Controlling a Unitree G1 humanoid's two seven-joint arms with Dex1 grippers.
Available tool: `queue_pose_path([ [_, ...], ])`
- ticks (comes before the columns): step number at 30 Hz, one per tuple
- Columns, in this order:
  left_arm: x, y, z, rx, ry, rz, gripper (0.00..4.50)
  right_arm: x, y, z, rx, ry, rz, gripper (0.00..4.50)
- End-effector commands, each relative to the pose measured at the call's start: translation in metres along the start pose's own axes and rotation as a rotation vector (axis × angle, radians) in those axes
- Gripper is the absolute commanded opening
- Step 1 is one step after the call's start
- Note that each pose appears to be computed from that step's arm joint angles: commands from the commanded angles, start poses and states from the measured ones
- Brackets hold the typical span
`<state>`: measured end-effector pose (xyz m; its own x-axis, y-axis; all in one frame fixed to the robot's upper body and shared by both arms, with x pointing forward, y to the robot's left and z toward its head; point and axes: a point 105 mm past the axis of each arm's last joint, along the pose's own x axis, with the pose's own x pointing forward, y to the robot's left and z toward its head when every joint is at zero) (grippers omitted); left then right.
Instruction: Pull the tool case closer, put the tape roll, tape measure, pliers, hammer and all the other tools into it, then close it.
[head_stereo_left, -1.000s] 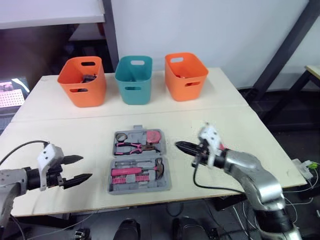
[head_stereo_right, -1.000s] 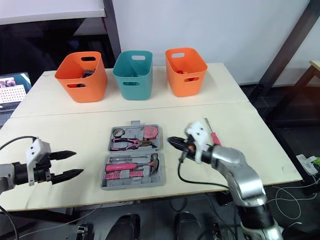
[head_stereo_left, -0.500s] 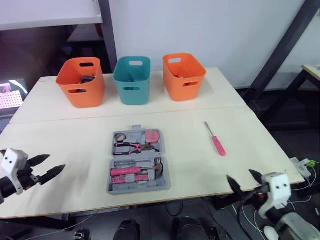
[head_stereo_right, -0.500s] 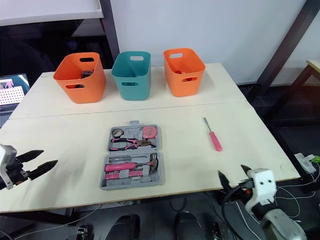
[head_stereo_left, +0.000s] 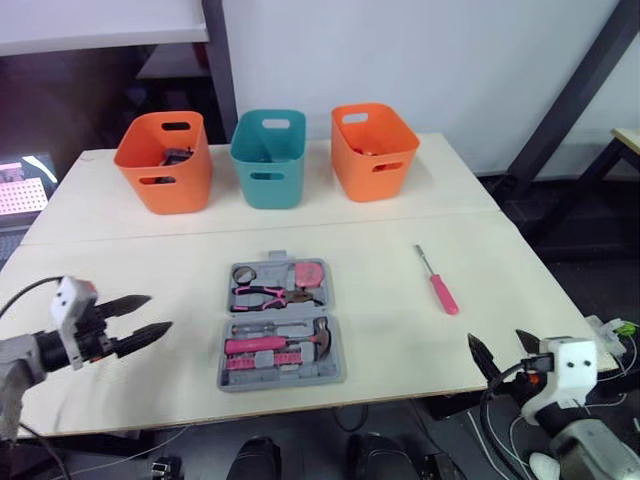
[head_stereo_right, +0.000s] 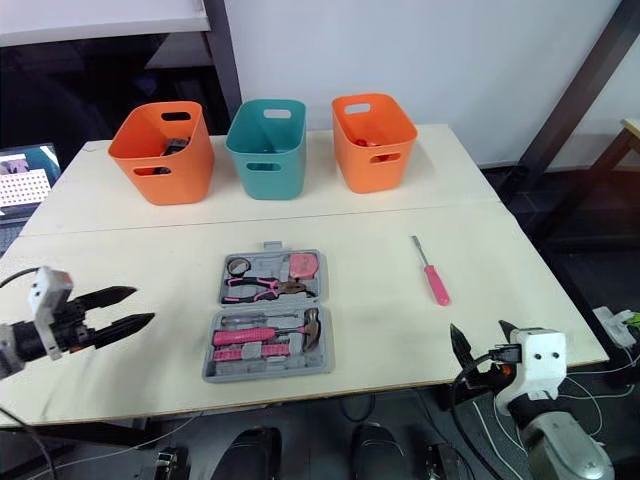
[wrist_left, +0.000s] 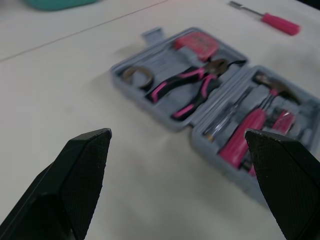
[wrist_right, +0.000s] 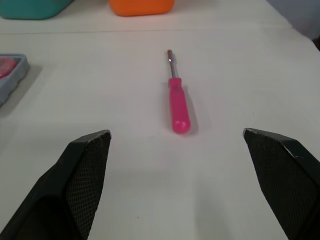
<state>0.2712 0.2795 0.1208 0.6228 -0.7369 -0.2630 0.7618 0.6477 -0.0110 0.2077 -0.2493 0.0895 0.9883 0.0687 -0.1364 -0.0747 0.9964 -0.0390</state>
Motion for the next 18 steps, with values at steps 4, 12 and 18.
queue_pose_path([
  [4, 0.047, -0.051, 0.04, 0.048, 0.04, -0.375, 4.5, -0.006, 0.012, 0.032, -0.021, -0.07, 0.003, 4.49],
  [12, 0.074, -0.071, 0.056, 0.189, 0.112, -0.525, 4.5, 0.012, 0.008, 0.057, -0.101, -0.006, 0.006, 4.49],
  [18, 0.081, -0.078, 0.055, 0.206, 0.092, -0.501, 4.5, 0.052, -0.005, 0.06, -0.149, 0.183, 0.044, 4.49],
])
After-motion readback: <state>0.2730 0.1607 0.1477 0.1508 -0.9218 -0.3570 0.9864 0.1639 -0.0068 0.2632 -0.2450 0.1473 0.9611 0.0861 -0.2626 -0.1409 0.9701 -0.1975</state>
